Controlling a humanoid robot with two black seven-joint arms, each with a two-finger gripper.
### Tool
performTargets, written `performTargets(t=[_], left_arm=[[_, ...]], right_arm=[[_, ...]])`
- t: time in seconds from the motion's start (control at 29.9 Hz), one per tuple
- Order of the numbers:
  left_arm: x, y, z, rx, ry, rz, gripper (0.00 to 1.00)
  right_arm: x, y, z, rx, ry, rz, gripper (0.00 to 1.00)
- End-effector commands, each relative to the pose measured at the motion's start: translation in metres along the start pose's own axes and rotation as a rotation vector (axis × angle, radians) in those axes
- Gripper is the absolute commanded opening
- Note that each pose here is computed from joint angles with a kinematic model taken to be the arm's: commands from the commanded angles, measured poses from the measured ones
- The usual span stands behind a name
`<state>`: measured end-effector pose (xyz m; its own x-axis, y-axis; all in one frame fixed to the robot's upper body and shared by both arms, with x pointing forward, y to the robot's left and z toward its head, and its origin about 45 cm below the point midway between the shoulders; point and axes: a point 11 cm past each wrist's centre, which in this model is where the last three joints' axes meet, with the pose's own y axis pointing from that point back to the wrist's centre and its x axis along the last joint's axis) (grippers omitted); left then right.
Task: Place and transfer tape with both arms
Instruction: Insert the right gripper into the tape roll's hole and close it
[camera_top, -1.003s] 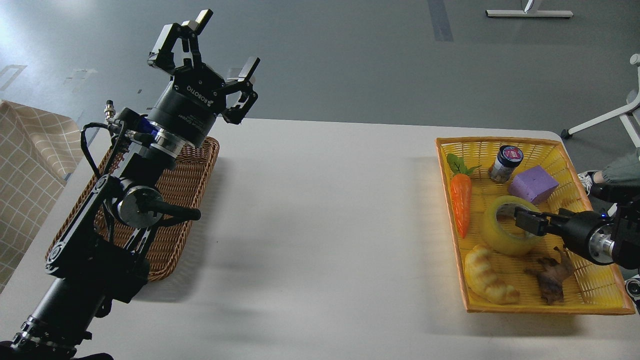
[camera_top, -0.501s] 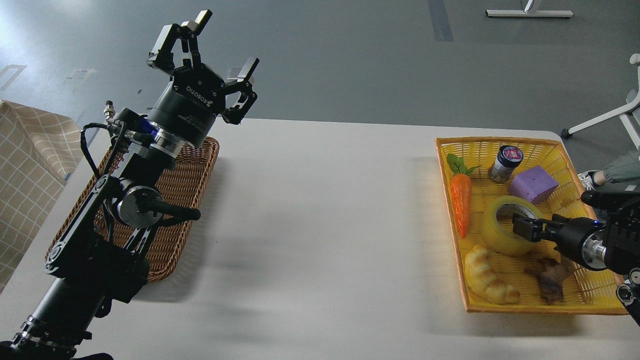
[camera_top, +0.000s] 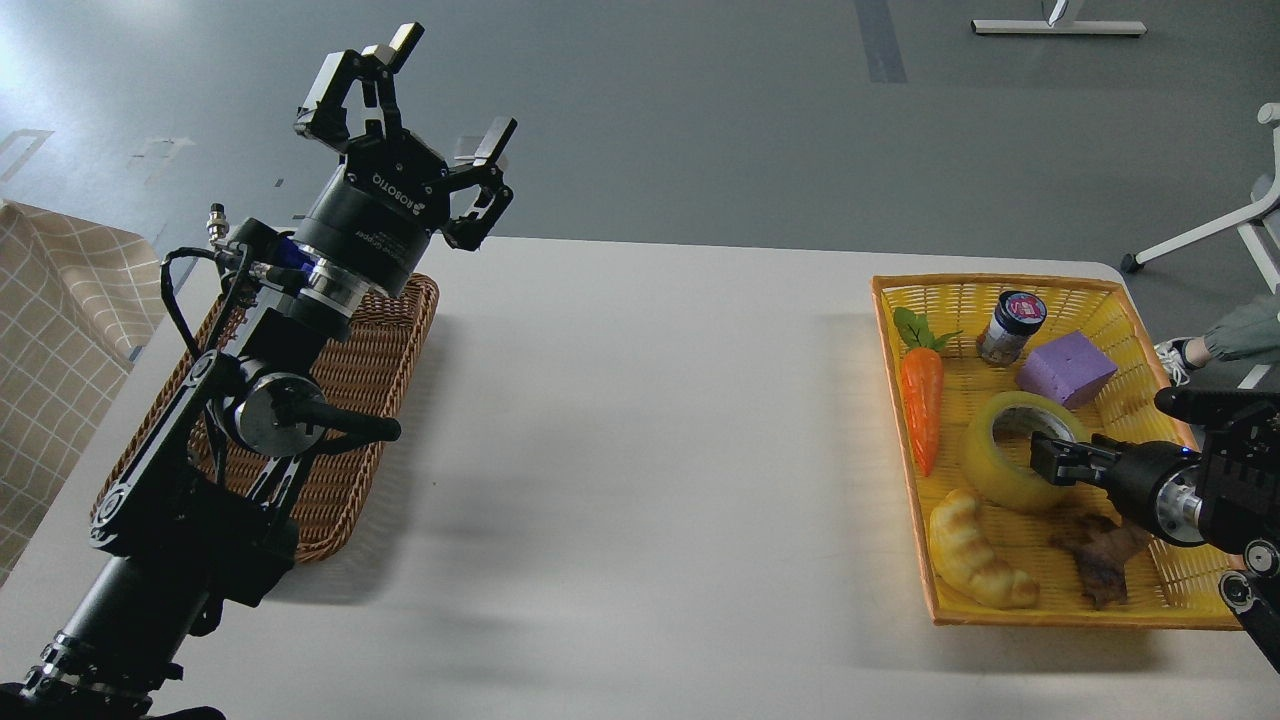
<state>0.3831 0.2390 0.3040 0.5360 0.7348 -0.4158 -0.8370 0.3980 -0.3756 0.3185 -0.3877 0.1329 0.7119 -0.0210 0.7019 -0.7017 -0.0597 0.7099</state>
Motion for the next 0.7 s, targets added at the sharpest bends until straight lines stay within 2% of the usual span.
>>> performTargets(t=[0.0, 0.13, 0.17, 0.23, 0.33, 0.67], left_arm=[[0.0028, 0.0006, -0.0013, 0.004, -0.001, 0.013, 0.98], [0.0042, 0.0005, -0.0018, 0.005, -0.001, 0.019, 0.98], [0.0042, 0.0005, -0.0018, 0.005, -0.001, 0.019, 0.98], [0.0042, 0.0005, -0.0016, 0.004, -0.001, 0.019, 0.98], [0.0046, 0.0007, -0.0019, 0.005, -0.001, 0.02, 0.98], [0.007, 0.0007, -0.0019, 0.005, -0.005, 0.041, 0.98]], right_arm=[[0.0002, -0.0001, -0.0006, -0.001, -0.002, 0.001, 0.55], [0.0002, -0.0001, -0.0004, -0.003, -0.002, 0.001, 0.39], [0.0002, -0.0001, -0.0004, -0.003, -0.002, 0.001, 0.39], [-0.0007, -0.0013, -0.0032, 0.003, -0.007, 0.001, 0.29], [-0.0009, -0.0015, -0.0038, 0.005, -0.008, 0.001, 0.25], [-0.002, -0.0035, -0.0096, 0.019, -0.018, 0.002, 0.21]])
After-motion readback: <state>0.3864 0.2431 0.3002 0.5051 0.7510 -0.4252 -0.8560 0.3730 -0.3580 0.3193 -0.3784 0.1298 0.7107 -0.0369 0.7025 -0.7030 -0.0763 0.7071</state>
